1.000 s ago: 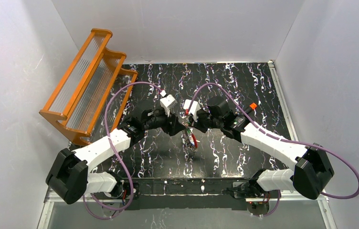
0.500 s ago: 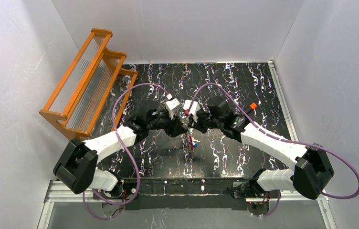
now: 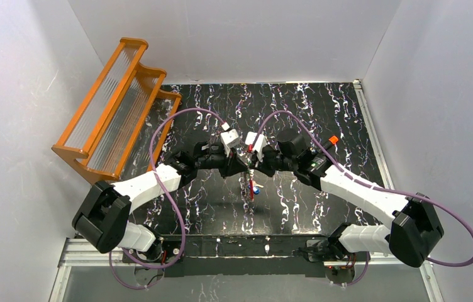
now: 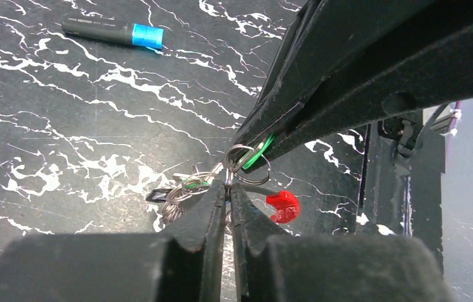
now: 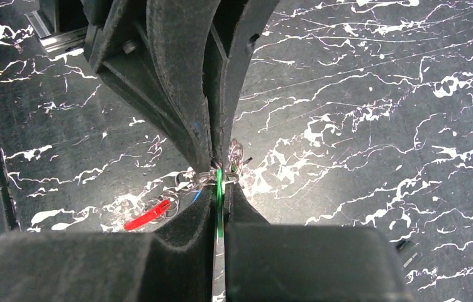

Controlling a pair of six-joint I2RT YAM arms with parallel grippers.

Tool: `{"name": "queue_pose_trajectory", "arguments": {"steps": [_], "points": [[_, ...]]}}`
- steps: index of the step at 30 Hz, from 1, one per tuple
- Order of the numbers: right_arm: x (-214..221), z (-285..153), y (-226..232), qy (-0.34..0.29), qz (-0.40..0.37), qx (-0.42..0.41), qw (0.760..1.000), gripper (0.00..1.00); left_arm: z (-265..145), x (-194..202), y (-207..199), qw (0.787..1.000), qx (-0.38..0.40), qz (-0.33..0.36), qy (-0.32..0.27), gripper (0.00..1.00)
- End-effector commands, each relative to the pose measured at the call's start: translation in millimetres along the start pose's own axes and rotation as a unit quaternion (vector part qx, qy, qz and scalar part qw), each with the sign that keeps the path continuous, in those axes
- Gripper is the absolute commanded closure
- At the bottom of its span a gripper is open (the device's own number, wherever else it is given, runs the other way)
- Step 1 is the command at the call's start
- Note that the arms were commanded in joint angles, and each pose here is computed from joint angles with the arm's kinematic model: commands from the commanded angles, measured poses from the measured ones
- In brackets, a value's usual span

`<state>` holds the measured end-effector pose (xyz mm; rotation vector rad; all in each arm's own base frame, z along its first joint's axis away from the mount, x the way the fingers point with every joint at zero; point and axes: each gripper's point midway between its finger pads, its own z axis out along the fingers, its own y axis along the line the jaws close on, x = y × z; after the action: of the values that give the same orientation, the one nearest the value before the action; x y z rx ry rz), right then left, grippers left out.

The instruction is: Remove the keys from the keyring

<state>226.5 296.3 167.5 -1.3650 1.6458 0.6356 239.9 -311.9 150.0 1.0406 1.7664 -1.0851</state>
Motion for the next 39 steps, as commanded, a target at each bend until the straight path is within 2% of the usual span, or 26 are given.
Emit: {"name": "queue_pose_trajectory", "arguments": {"steps": [1, 10, 20, 39], "points": [[-15.5, -10.2, -7.5, -0.037, 0.003, 0.026, 0.999, 0.99, -1.5, -13.7, -4.8, 0.999, 0.021, 0.035, -0.01, 1.0], [0.5, -22.9, -6.4, -0.054, 0.057, 0.05, 0.996, 0.99, -8.7, -21.0, -14.3, 0.998, 0.034, 0.051, -0.018, 1.0], [14.1, -19.2, 8.6, -0.071, 0.072, 0.029, 0.994, 0.99, -17.1, -48.3, -19.2, 0.992, 0.076, -0.006, -0.101, 1.0], [16.3, -3.4, 14.7, -0.067, 0.079, -0.007, 0.995, 0.99, -18.1, -52.9, -29.3, 0.987, 0.115, -0.014, -0.108, 1.0]]}}
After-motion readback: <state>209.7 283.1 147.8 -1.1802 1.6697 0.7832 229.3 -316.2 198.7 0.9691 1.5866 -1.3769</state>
